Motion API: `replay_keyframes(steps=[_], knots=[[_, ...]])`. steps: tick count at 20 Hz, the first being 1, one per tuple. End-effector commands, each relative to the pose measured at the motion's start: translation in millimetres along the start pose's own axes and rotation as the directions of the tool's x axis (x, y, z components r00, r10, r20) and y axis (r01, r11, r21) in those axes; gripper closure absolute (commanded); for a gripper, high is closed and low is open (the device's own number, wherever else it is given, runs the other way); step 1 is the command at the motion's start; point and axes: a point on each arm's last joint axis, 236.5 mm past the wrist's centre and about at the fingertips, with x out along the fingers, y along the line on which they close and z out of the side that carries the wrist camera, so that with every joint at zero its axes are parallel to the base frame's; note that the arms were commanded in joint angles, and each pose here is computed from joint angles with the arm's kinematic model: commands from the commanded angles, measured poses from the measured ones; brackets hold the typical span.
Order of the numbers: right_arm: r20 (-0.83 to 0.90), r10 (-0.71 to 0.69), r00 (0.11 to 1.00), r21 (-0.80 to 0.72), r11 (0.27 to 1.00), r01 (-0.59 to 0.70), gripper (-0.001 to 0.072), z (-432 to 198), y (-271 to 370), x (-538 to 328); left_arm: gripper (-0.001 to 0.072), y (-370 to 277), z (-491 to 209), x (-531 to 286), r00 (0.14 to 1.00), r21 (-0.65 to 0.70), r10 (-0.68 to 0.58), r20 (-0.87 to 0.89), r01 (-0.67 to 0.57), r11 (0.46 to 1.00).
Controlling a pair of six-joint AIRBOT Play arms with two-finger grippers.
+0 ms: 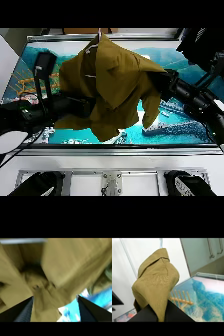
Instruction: Fold the clothes and pants, and hang the long-sleeved shirts on hangers.
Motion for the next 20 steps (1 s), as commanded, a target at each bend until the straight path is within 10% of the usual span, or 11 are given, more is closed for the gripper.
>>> replay_keyframes(steps=[1, 6, 9, 14, 20], knots=[[0.031, 0.002, 1.000, -0.039, 0.999, 0.000, 0.0706, 17.5, 11.4, -1.6, 0.0140, 22.2, 43.7, -17.9, 0.992, -0.039, 0.053, 0.117, -0.049, 0.998], [0.091, -0.032, 0.995, -0.148, 0.988, 0.045, 0.0706, 58.0, 7.3, -1.8, 0.0284, 59.1, 65.0, -54.5, 0.965, -0.108, 0.144, 0.218, -0.122, 0.987], [0.152, -0.097, 0.984, -0.232, 0.964, 0.131, 0.0706, 97.7, -6.9, -17.2, 0.0693, 67.5, 58.2, -58.1, 0.958, -0.119, 0.159, 0.238, -0.133, 0.984], [0.301, -0.299, 0.905, -0.371, 0.838, 0.401, 0.0706, 168.1, -32.0, -81.3, 0.0693, 66.5, 26.4, -39.6, 0.965, -0.105, 0.130, 0.227, -0.109, 0.988], [0.572, -0.602, 0.557, -0.353, 0.432, 0.830, 0.0706, 255.4, -50.5, -219.3, 0.0693, 59.3, 12.0, -7.0, 0.980, -0.081, 0.104, 0.172, -0.091, 0.993]])
